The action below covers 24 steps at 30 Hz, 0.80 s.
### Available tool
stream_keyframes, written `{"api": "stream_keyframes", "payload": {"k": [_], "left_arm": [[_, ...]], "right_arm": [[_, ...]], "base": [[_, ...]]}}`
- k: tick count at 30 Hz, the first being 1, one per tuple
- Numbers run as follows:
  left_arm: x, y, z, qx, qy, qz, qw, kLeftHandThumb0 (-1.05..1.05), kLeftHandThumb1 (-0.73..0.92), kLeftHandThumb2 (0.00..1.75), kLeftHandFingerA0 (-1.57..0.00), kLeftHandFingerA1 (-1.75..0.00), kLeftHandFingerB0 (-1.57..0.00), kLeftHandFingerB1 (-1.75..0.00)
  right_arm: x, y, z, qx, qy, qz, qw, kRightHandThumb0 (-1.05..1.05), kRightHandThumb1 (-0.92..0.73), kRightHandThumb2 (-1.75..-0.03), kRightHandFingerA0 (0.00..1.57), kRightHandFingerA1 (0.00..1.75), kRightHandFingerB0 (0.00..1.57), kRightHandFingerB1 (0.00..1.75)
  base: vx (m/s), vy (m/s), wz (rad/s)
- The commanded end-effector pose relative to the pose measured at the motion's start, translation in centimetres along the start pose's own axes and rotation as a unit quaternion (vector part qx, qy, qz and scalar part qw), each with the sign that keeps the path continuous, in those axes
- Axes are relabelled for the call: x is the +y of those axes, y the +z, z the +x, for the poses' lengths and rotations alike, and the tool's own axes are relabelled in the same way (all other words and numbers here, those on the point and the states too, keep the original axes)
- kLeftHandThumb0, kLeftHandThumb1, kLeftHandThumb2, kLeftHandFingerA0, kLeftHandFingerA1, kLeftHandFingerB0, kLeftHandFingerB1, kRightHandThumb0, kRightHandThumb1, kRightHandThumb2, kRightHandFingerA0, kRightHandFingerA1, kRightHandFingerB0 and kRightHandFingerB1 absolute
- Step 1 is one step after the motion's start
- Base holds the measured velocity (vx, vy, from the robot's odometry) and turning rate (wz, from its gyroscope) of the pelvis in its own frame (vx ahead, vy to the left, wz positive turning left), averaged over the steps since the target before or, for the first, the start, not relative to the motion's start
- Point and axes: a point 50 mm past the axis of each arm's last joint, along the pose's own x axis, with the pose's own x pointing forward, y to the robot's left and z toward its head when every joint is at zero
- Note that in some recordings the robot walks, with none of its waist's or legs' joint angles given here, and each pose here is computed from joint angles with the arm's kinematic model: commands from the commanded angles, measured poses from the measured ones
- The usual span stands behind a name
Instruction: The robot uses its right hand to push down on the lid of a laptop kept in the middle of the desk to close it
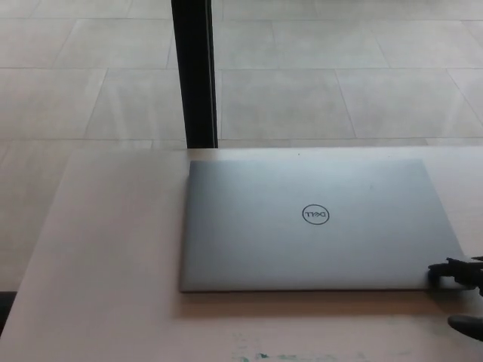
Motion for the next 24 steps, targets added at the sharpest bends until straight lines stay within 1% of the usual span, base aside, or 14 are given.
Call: {"api": "stream_keyframes", "payload": {"k": [1,2,7,8,10,11,12,13,15,18,19,20,23,24], "left_arm": [[0.5,0.9,0.1,-0.007,0.008,0.003,1.000,-0.92,0.80,1.30,-0.36,-0.87,-0.19,-0.68],[0.5,1.0,0.0,-0.007,0.008,0.004,1.000,-1.02,0.92,0.92,-0.24,-0.95,-0.20,-0.74],[0.7,0.8,-0.1,-0.006,0.005,0.012,1.000,-1.02,0.92,0.90,-0.23,-0.95,-0.17,-0.72],[0.7,0.8,-0.1,-0.005,0.008,0.016,1.000,-0.97,0.82,1.23,-0.27,-0.83,-0.22,-0.69],[0.6,0.8,-0.1,-0.005,0.009,0.018,1.000,-0.97,0.82,1.23,-0.27,-0.83,-0.22,-0.69],[0.6,0.8,-0.1,-0.006,0.005,0.019,1.000,-1.05,0.92,0.92,-0.19,-0.90,-0.17,-0.70],[0.6,0.8,-0.1,-0.007,0.005,0.019,1.000,-1.05,0.92,0.92,-0.19,-0.90,-0.17,-0.70],[0.6,0.8,-0.1,-0.007,0.005,0.017,1.000,-1.04,0.91,0.92,-0.24,-0.95,-0.18,-0.71],[0.7,0.7,-0.1,-0.009,0.005,0.018,1.000,-1.05,0.92,0.87,-0.25,-0.98,-0.19,-0.72],[0.7,0.7,-0.1,-0.007,0.006,0.012,1.000,-1.05,0.91,0.90,-0.22,-0.93,-0.17,-0.68],[0.7,0.8,-0.1,-0.007,0.006,0.012,1.000,-0.97,0.82,1.23,-0.26,-0.83,-0.20,-0.67],[0.7,0.8,-0.1,-0.006,0.007,0.015,1.000,-1.04,0.92,0.90,-0.24,-0.91,-0.17,-0.67],[0.7,0.9,-0.1,-0.005,0.008,0.021,1.000,-1.03,0.92,0.90,-0.23,-0.90,-0.16,-0.66],[0.8,0.9,-0.1,-0.004,0.009,0.021,1.000,-1.02,0.92,0.97,-0.25,-0.90,-0.15,-0.66]], "right_arm": [[3.5,-1.7,-0.8,0.052,0.062,0.009,0.997,-0.78,-0.92,-0.70,0.24,0.48,0.28,0.34],[3.3,-1.7,-0.7,0.053,0.059,0.012,0.997,-0.79,-0.92,-0.70,0.25,0.47,0.27,0.33],[1.5,-1.5,-0.6,0.042,0.044,-0.003,0.998,-0.77,-0.92,-0.69,0.26,0.48,0.29,0.34],[0.8,-1.3,-0.6,0.031,0.023,0.003,0.999,-0.77,-0.92,-0.69,0.29,0.51,0.32,0.35],[0.5,-1.2,-0.6,0.027,0.015,0.005,1.000,-0.77,-0.92,-0.69,0.29,0.51,0.32,0.35],[-0.3,-1.0,-0.4,0.025,0.008,-0.004,1.000,-0.76,-0.77,-1.15,0.28,0.59,0.21,0.47],[-0.8,-0.9,-0.4,0.021,0.004,-0.007,1.000,-0.76,-0.77,-1.15,0.28,0.59,0.21,0.47],[-2.0,-0.5,-0.4,0.004,-0.018,-0.008,1.000,-0.77,-0.92,-0.73,0.30,0.52,0.31,0.37],[-3.6,0.1,-0.5,-0.018,-0.051,-0.011,0.998,-0.73,-0.92,-0.68,0.36,0.50,0.36,0.36],[-6.3,0.6,-0.9,-0.035,-0.084,-0.003,0.996,-0.76,-0.92,-0.68,0.35,0.47,0.35,0.34],[-7.7,0.8,-1.3,-0.047,-0.103,0.008,0.994,-0.74,-0.91,-0.68,0.36,0.45,0.36,0.35],[-9.1,1.0,-1.8,-0.058,-0.127,0.011,0.990,-0.73,-0.90,-0.67,0.40,0.47,0.39,0.37],[-12.0,1.2,-3.0,-0.068,-0.166,0.021,0.984,-0.73,-0.91,-0.68,0.37,0.46,0.38,0.36],[-13.2,1.1,-3.5,-0.070,-0.186,0.036,0.980,-0.75,-0.90,-0.67,0.37,0.45,0.39,0.36]], "base": [[0.00,0.000,0.00],[0.00,0.000,0.00],[0.00,0.000,0.00],[0.00,0.000,0.00],[0.00,0.000,0.00],[0.00,0.000,0.00],[0.00,0.000,0.00],[0.00,0.000,0.00],[0.00,0.000,0.00],[0.00,0.000,0.00],[0.00,0.000,0.00],[0.00,0.000,0.00],[0.00,0.000,0.00],[0.00,0.000,0.00]]}}
